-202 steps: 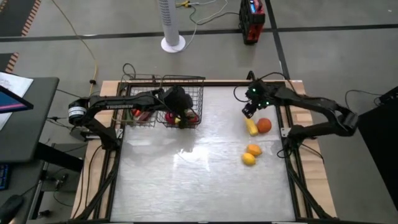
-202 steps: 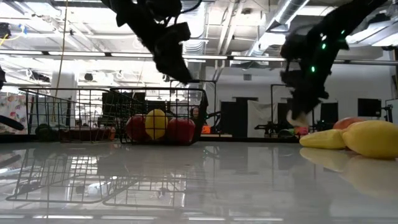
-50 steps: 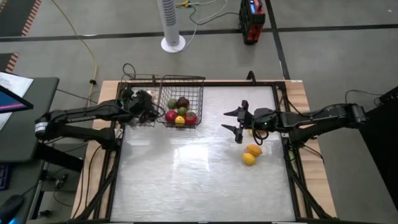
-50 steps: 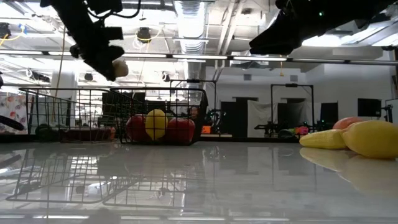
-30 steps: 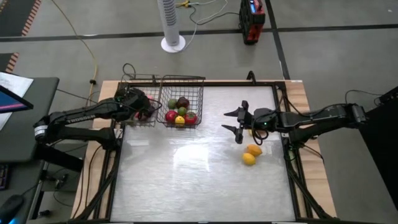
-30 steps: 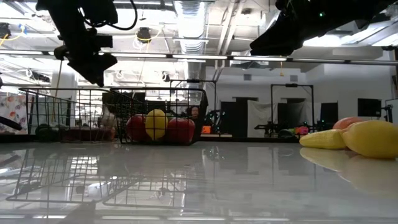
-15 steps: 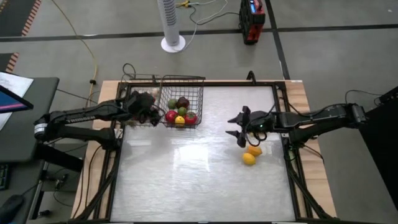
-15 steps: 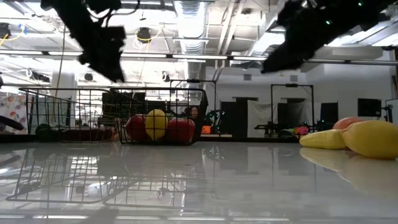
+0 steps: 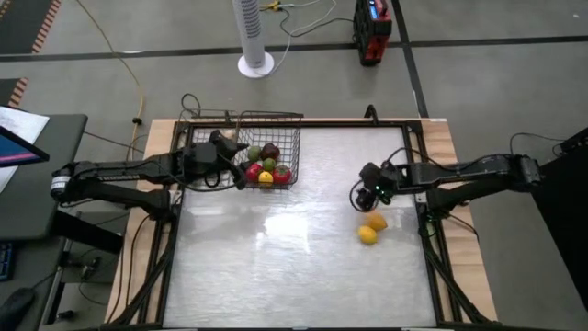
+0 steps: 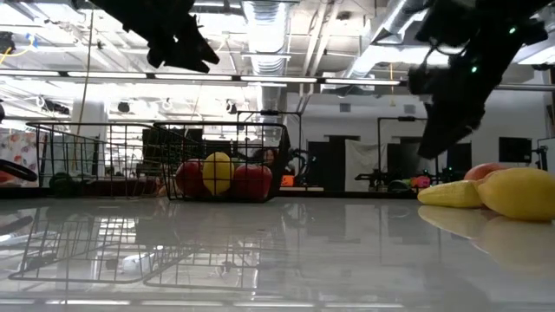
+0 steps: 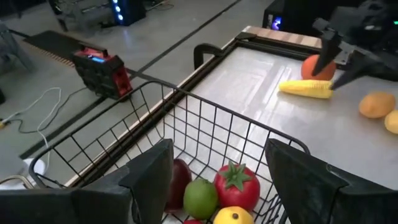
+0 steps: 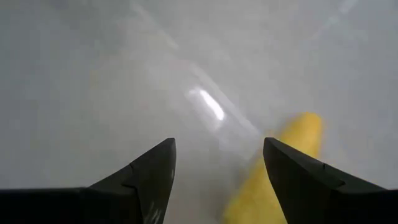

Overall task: Sort produce into baskets
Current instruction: Put the yellow corn into the left wire basket

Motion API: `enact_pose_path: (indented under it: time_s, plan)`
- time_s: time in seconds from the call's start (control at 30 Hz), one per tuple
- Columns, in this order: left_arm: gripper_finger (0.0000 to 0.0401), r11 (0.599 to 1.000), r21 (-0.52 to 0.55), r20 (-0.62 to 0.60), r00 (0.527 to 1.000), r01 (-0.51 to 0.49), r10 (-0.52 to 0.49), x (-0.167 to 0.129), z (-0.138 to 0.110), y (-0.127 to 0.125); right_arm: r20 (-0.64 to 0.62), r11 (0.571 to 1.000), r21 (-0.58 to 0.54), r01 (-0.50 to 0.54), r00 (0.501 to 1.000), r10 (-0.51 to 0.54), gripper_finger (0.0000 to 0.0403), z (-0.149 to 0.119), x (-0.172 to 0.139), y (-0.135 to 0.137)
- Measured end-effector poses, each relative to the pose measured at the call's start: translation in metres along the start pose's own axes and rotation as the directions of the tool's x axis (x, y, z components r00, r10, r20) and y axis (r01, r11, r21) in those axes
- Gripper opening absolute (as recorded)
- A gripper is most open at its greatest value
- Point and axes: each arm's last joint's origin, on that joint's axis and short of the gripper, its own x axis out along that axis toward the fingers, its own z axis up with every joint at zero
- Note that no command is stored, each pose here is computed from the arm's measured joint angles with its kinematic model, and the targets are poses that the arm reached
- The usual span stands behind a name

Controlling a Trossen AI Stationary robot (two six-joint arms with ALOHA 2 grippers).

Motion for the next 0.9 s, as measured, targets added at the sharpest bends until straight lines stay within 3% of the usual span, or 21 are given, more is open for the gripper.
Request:
enact_pose_path:
  time_s: [0.13, 0.37, 0.7, 0.9]
  plan:
    - [0.0245, 1.0, 0.001, -0.002, 1.0, 0.0, 0.0, 0.0, 0.0, 0.0, -0.06, 0.996, 0.057, 0.073, 0.996, -0.069, 0.0272, 0.005, 0.014, -0.015]
    - [0.0245, 1.0, 0.002, -0.007, 1.0, 0.022, -0.022, 0.0, 0.0, -0.001, -0.199, 0.99, 0.094, 0.102, 0.977, -0.081, 0.0272, 0.009, 0.038, -0.035]
    - [0.0245, 1.0, 0.017, -0.01, 1.0, 0.026, -0.025, 0.0, -0.001, -0.001, -0.296, 0.99, 0.034, 0.134, 0.948, -0.118, 0.0265, 0.004, 0.053, -0.041]
    - [0.0245, 1.0, 0.017, -0.011, 1.0, 0.026, -0.025, 0.0, -0.001, -0.001, -0.326, 0.992, -0.007, 0.125, 0.938, -0.12, 0.022, 0.002, 0.059, -0.04]
